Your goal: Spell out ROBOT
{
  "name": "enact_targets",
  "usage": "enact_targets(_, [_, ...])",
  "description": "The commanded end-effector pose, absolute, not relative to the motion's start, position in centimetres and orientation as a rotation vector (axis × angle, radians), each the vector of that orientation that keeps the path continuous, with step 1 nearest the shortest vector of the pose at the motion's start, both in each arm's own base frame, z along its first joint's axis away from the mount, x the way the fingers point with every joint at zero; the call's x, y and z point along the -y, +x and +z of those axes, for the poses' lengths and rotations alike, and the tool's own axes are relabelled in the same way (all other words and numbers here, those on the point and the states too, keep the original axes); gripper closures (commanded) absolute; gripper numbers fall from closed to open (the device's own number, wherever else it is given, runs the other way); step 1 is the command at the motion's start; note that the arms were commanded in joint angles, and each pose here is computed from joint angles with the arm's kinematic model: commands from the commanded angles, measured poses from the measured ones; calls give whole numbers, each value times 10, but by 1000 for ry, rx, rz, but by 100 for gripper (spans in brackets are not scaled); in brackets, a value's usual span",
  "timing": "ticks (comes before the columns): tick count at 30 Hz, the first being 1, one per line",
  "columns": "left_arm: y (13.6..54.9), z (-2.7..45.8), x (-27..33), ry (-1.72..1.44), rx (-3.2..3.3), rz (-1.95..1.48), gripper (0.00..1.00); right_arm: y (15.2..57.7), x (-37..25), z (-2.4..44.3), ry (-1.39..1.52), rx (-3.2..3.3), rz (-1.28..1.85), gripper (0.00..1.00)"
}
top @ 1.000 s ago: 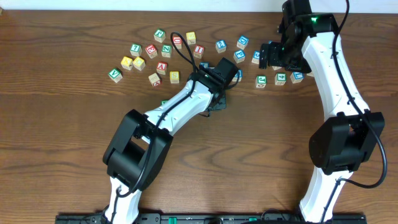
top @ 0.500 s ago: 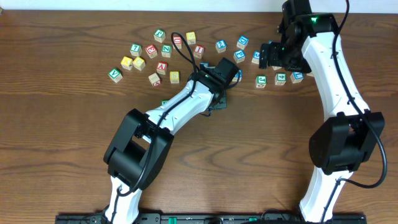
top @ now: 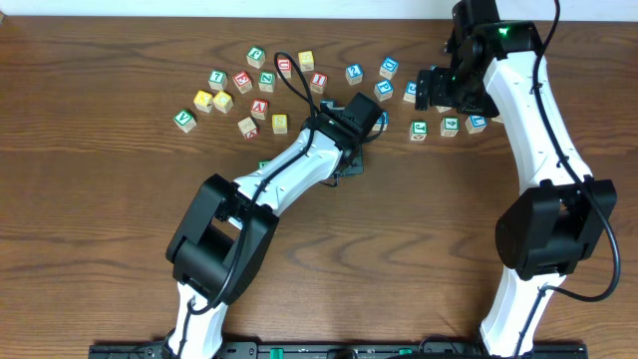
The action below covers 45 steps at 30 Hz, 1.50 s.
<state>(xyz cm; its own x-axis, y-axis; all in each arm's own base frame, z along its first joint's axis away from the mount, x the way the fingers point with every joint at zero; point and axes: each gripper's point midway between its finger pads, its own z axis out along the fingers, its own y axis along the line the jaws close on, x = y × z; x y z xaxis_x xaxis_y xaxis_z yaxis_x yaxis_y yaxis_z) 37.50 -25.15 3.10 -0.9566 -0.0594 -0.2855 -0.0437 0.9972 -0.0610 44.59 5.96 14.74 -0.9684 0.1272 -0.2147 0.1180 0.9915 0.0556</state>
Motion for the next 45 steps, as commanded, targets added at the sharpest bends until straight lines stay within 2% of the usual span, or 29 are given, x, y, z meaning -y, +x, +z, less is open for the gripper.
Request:
enact_targets(1, [370, 19, 244, -93, -2875, -27, 67, 446, -59, 155, 169, -2897, 45, 1])
enact_targets(17, [368, 18, 235, -36, -2880, 44, 67, 446, -59, 155, 170, -2897, 45, 1])
enact_targets(38, [378, 19, 216, -137, -2877, 58, 67, 446, -59, 155, 169, -2897, 45, 1])
enact_targets(45, [390, 49, 223, -140, -2817, -5, 67, 446, -59, 155, 170, -2897, 45, 1])
